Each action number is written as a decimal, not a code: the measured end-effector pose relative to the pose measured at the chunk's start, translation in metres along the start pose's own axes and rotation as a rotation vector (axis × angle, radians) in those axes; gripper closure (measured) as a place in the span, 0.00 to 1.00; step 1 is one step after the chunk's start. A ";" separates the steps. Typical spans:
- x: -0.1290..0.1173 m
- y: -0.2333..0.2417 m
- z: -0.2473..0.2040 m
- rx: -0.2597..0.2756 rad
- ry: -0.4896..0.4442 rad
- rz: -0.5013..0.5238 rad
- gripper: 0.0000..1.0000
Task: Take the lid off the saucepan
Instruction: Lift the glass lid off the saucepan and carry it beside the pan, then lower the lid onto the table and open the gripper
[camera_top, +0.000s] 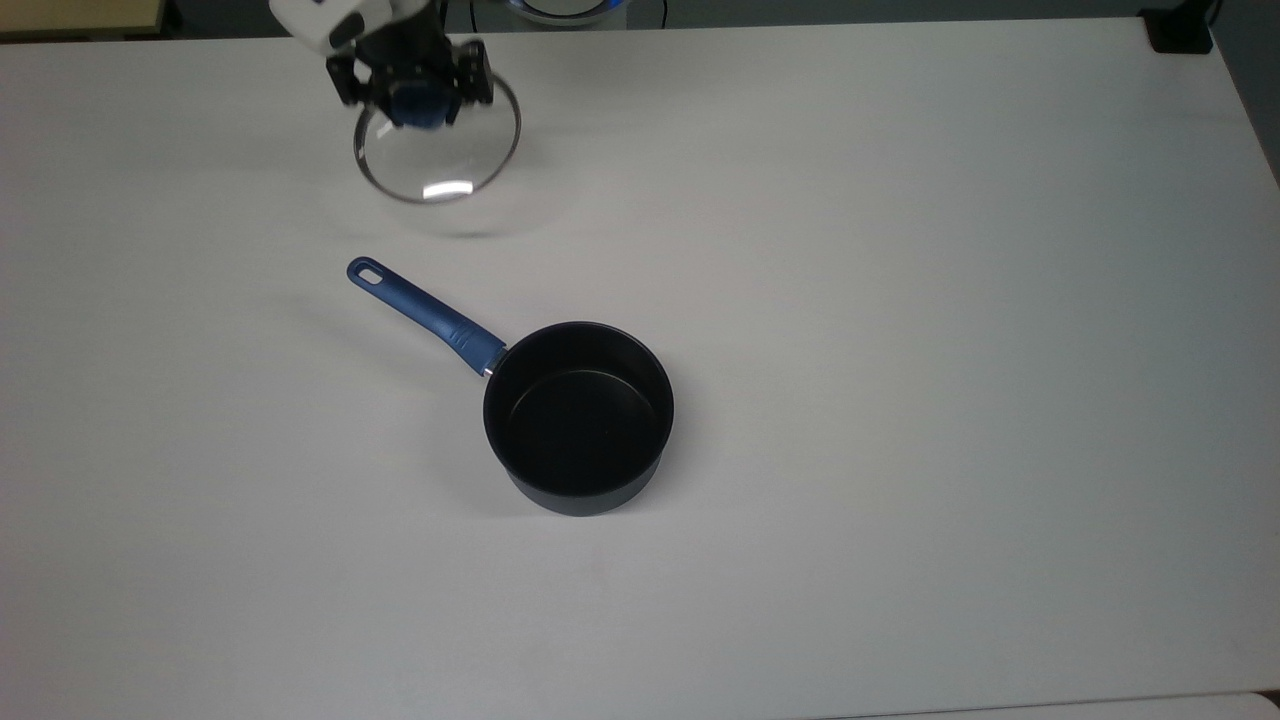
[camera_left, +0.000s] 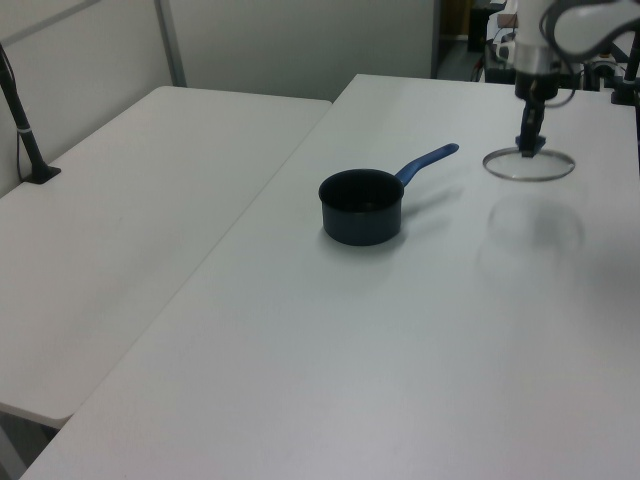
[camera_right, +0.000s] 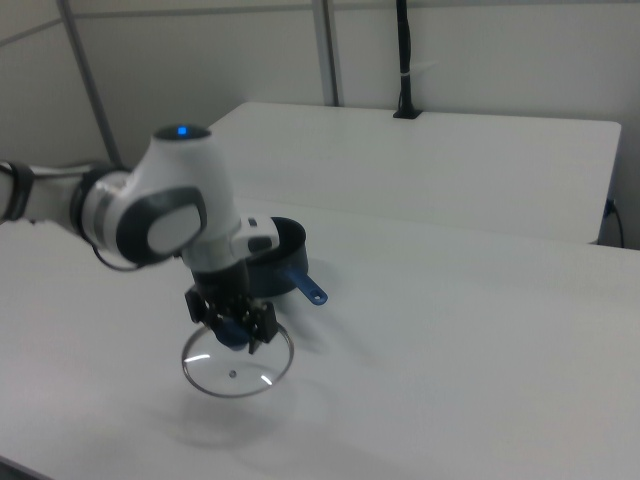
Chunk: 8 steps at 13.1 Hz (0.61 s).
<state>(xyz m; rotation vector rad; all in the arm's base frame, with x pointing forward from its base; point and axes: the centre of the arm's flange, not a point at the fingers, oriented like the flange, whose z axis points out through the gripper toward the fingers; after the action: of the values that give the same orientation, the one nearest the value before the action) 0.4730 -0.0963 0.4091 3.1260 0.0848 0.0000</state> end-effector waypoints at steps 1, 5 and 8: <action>0.001 -0.001 0.016 -0.007 0.026 -0.003 0.44; 0.013 -0.018 0.060 -0.017 0.033 -0.084 0.44; 0.019 -0.048 0.081 -0.019 -0.008 -0.166 0.41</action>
<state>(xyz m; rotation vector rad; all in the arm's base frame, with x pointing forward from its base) 0.4896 -0.0488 0.3270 3.0891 0.3420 -0.0134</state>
